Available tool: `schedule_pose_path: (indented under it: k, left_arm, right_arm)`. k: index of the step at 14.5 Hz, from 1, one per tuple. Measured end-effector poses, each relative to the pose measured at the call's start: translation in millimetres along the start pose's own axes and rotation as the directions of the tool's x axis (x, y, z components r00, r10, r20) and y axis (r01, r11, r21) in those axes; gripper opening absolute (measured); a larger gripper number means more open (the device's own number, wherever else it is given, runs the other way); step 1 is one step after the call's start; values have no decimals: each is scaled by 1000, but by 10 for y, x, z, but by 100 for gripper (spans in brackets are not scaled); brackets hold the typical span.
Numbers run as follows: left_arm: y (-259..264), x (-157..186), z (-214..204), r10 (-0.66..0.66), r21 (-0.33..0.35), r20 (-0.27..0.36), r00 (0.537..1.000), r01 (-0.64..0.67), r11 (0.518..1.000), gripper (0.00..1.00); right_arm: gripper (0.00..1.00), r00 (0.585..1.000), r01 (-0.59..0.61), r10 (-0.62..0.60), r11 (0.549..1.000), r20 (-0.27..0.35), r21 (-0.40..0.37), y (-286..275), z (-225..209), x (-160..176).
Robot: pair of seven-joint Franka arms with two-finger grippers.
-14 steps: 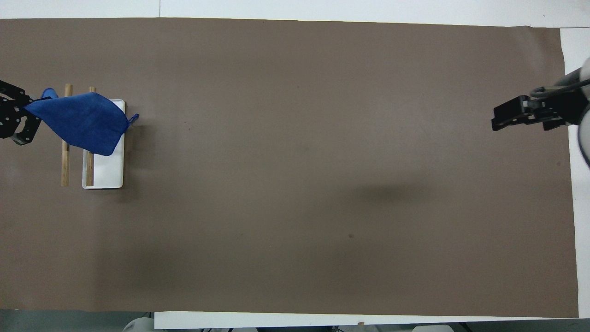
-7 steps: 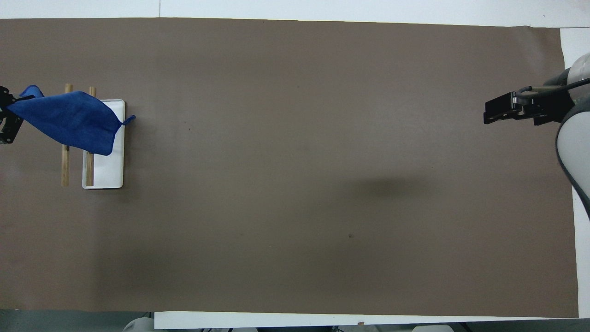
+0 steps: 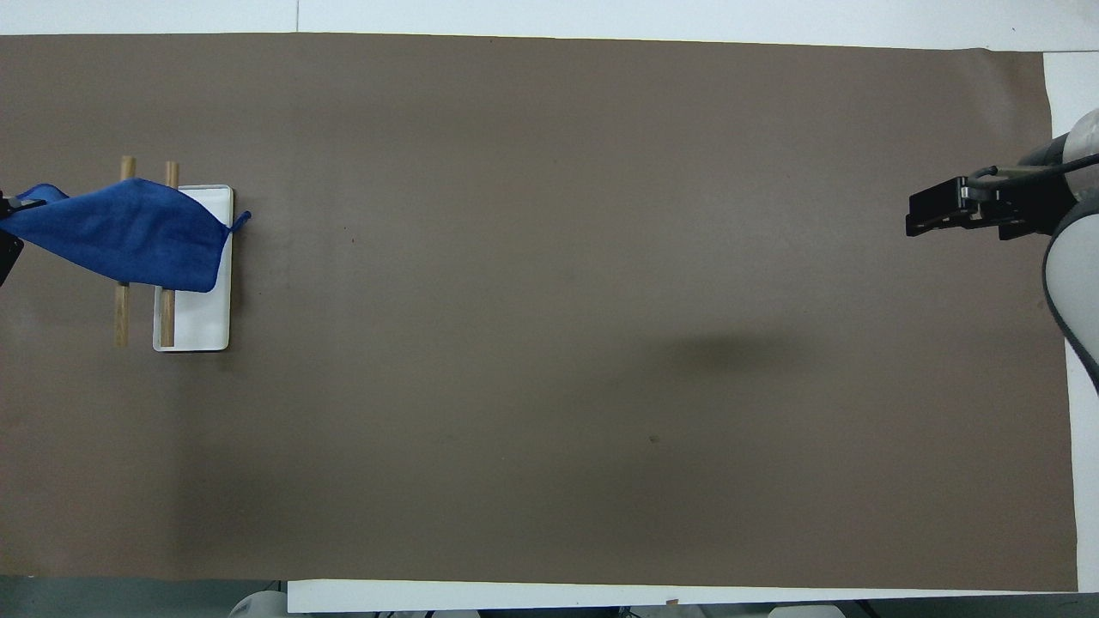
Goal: Right arm passes towel to left arm to hang
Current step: 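Carry the towel over the rack with the left gripper while the right retracts, then open the left gripper to drape the towel over the wooden rods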
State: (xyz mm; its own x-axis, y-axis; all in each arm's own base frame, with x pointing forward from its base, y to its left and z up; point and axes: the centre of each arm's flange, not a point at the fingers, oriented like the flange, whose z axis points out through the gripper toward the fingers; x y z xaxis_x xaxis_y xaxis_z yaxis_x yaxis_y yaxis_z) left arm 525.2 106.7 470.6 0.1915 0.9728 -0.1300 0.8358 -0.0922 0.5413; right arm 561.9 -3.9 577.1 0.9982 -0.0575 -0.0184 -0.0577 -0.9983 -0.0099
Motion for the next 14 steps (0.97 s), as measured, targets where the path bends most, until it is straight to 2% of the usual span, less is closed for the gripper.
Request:
schedule_pose_path:
  k: [5,10,11,12,14]
  left_arm:
    - [-263,213,93,79,39,-9,997,-79,996,2]
    - [-367,235,152,121,55,-6,993,-121,991,3]
    - [-380,259,146,124,55,-9,992,-123,991,5]
    - [-391,291,134,122,54,-13,992,-121,991,13]
    - [-395,344,106,119,51,-21,993,-118,992,36]
  right_arm:
    - [99,1000,-1,1,1000,7,0,1,20,-6]
    - [99,1000,-3,3,1000,8,0,8,25,-7]
    - [99,1000,-3,3,1000,8,0,10,25,-7]
    - [99,1000,-4,4,1000,8,0,14,25,-7]
    - [99,1000,-6,6,1000,9,0,26,26,-7]
